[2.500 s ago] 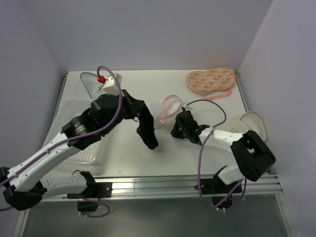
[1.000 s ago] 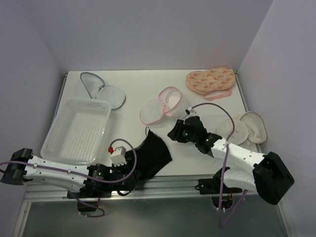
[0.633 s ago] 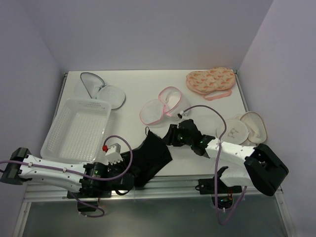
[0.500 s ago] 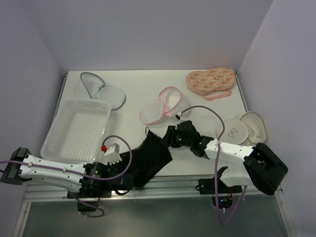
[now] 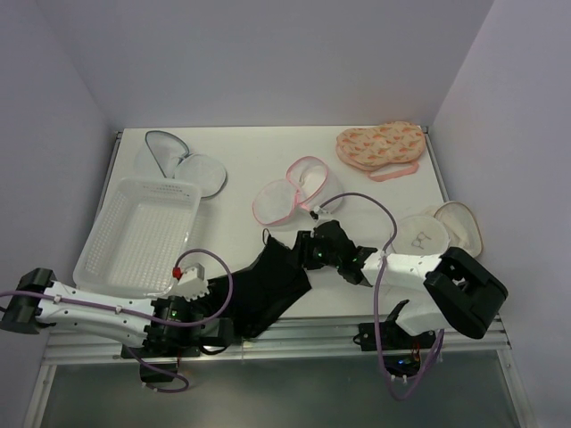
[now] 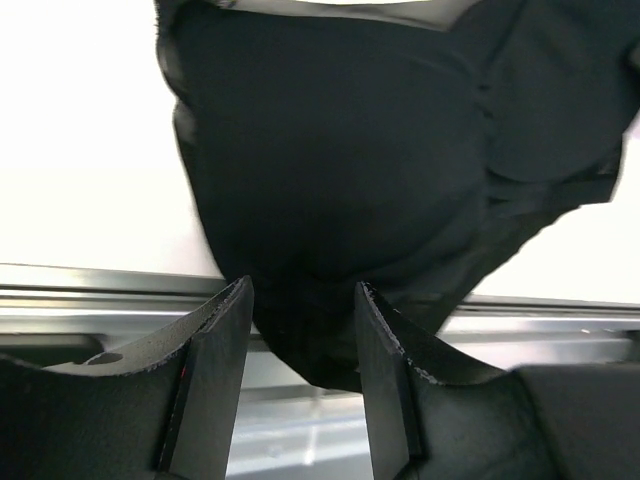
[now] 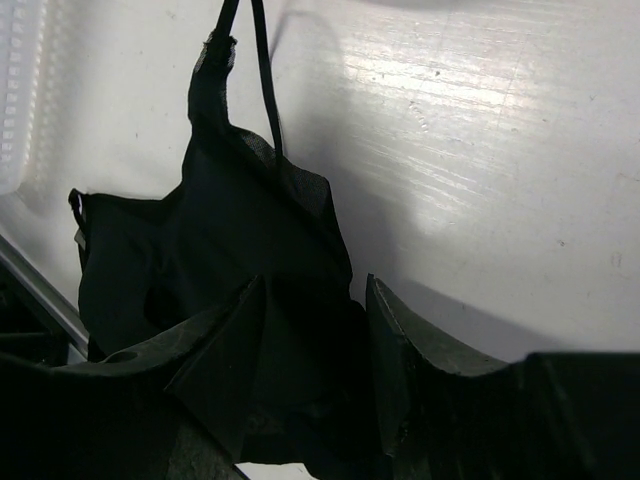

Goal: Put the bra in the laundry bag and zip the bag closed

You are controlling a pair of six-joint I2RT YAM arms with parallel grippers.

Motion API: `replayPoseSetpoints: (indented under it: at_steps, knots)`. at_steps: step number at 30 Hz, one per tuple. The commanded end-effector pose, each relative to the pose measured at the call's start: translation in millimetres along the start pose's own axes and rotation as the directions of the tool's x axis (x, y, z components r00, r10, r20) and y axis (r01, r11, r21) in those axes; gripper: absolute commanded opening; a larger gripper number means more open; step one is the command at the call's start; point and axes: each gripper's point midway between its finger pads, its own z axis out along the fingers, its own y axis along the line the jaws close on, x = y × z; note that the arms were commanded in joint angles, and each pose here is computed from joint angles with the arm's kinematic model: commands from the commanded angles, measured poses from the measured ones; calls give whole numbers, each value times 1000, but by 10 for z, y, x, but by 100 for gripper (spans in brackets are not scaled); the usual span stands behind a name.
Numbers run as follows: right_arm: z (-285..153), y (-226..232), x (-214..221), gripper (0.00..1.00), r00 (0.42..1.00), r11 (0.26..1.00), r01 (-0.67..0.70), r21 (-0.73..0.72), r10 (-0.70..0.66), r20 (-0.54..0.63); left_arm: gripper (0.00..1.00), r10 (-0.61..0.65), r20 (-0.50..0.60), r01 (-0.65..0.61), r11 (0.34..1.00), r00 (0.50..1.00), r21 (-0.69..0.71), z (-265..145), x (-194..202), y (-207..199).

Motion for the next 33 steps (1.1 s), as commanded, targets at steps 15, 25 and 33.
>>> replayPoseSetpoints:
  at_steps: [15,25,33]
  knots:
    - [-239,230,-196,1,998,999,15,-52,-11,69,50,-240,-15,240,971,971,10,174,125,44]
    - [-823,477,-565,0,987,998,13,-68,-2,158,50,-257,10,256,965,966,51,197,11,-4]
    - [-842,361,-554,0,989,1000,-3,1,2,150,55,-265,67,258,961,962,100,246,-233,-173]
